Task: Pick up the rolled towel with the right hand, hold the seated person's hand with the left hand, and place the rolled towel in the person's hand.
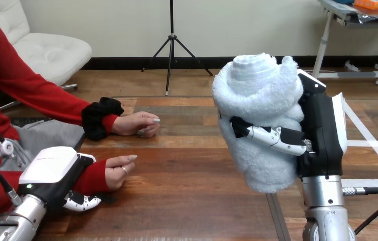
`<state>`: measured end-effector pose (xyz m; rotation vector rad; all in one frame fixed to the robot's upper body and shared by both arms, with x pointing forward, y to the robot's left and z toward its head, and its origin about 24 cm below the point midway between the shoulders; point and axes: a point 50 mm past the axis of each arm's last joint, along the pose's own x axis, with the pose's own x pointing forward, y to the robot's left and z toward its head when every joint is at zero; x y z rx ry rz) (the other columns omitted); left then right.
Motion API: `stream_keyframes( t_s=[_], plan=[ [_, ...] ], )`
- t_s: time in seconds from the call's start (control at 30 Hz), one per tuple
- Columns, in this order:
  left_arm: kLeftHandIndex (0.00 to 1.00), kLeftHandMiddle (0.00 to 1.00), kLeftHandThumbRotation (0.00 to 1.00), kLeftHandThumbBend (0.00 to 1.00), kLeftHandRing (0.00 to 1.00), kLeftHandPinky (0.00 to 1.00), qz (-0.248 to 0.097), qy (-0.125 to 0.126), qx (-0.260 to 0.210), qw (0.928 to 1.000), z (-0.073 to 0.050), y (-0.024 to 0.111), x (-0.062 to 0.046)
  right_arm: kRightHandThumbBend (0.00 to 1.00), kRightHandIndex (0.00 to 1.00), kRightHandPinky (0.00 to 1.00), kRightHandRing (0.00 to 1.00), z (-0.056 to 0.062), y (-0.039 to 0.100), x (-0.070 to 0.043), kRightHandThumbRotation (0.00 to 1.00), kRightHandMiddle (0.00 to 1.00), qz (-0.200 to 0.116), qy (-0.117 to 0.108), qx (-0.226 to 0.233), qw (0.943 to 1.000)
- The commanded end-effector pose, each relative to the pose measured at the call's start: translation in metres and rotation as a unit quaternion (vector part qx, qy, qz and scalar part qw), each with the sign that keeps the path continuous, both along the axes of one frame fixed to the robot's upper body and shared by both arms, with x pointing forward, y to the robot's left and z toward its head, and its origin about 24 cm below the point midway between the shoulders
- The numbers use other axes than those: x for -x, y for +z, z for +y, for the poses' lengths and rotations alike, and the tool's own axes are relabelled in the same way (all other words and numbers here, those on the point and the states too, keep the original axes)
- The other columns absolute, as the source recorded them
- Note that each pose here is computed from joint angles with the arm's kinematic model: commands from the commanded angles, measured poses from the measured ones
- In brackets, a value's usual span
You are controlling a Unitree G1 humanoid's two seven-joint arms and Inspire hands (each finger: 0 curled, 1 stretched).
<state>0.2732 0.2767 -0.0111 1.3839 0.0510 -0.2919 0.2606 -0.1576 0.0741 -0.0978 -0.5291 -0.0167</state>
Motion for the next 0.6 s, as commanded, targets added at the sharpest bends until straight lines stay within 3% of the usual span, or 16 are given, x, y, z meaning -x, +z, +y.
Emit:
stream_keyframes(
  t_s=[0.0,0.57],
  plan=[
    [0.49,0.46,0.19,0.91,0.41,0.41,0.042,0.005,-0.013,0.999,0.0064,-0.0123,0.0121,0.67,0.31,0.14,0.18,0.0024,0.0232,-0.0034,0.0,0.29,-0.053,0.0,-0.015,0.9985],
    [0.4,0.38,0.09,0.84,0.33,0.32,0.006,-0.009,0.022,0.9997,-0.0007,-0.0073,0.0116,0.67,0.31,0.14,0.18,0.0038,0.0218,-0.005,0.0,0.29,-0.048,0.002,-0.014,0.9987]
  ],
)
